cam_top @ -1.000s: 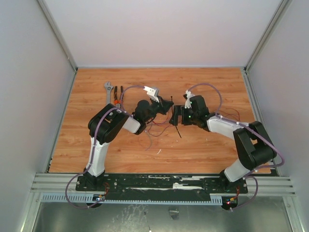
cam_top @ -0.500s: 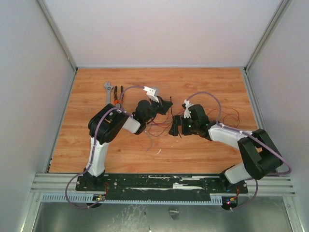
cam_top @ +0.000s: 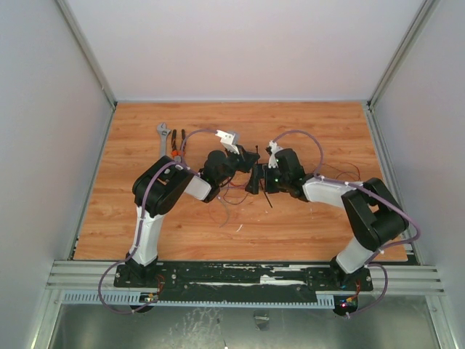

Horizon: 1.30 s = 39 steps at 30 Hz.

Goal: Zip-tie the wires
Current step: Tie the cable at the center of the board.

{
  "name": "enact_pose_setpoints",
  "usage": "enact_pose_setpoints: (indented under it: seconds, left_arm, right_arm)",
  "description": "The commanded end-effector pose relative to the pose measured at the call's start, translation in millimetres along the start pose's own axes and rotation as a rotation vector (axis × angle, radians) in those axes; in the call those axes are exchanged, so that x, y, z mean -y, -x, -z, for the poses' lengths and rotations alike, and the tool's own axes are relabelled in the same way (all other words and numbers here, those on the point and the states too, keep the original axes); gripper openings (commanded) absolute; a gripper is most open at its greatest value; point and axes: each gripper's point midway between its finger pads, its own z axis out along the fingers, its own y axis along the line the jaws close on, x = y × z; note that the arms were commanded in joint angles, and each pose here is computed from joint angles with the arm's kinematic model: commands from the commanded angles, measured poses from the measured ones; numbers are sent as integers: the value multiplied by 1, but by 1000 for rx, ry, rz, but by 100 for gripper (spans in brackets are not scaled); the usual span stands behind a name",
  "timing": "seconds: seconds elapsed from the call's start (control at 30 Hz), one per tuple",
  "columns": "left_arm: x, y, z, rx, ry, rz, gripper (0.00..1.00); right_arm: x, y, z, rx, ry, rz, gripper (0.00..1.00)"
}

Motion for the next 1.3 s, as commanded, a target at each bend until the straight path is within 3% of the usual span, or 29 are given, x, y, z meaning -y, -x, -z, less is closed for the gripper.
enact_pose_setpoints:
  seconds: [0.0,0.4,0.57,0.77,0.93,1.17,1.27]
  left_arm:
    - [3,12,0,30,-4,-4,0]
    - [-1,8,1,23,4,13,0]
    - [-2,8,2,20,3,19,0]
    - [-5,10,2,18,0,35,0]
    - [-6,8,1,11,0,31,0]
    - [-3,12,0,2,-16,28,0]
    - [-2,10,-1,-15,-22,29,0]
  right_arm:
    - [8,7,-14,-13,-65,1,99]
    - [-3,38,-25,69,-28,24,99]
    - [-12,34,-26,42,20,27,99]
    - [-5,38,14,121,-16,95,99]
    - [-20,52,52,193,52,254,99]
    - [-41,40,77,121,208,395,99]
    - [-35,72,91,262,145,464,99]
